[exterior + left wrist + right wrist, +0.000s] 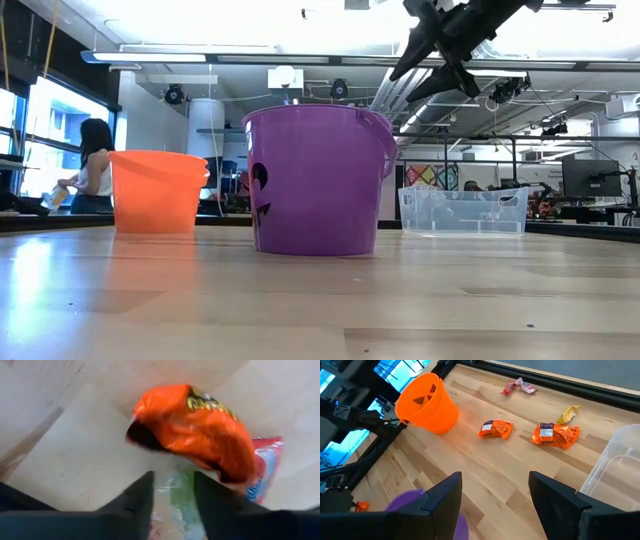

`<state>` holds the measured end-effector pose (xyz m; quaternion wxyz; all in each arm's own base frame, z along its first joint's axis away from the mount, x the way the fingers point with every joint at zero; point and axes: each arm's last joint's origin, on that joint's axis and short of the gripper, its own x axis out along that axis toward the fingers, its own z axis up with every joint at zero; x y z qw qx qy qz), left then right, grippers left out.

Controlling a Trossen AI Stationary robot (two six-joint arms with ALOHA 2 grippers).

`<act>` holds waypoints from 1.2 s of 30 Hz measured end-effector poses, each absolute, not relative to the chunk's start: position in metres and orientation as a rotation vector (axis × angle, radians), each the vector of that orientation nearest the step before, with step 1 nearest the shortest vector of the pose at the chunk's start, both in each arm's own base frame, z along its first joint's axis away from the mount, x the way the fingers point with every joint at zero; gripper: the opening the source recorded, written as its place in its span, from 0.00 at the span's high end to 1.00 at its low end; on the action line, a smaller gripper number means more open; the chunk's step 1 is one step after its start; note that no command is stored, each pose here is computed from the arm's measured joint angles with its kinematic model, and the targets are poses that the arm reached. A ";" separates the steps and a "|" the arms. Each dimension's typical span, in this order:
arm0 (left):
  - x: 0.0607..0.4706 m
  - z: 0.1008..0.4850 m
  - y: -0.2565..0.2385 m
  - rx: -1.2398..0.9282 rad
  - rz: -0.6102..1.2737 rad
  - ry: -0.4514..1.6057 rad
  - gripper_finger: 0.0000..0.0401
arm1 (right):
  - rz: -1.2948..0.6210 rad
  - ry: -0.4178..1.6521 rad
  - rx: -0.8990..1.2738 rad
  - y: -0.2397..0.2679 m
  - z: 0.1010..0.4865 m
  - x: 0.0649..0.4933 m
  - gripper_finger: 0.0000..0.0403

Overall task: Sort candy by brand, put in halloween buckets
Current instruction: Put the green gummy into the orange bucket

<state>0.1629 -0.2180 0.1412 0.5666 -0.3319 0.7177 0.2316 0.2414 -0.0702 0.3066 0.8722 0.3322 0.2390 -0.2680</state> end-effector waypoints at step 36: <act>0.148 0.287 0.062 -0.583 1.016 0.732 0.93 | -0.639 0.429 0.788 -0.073 0.308 0.242 0.44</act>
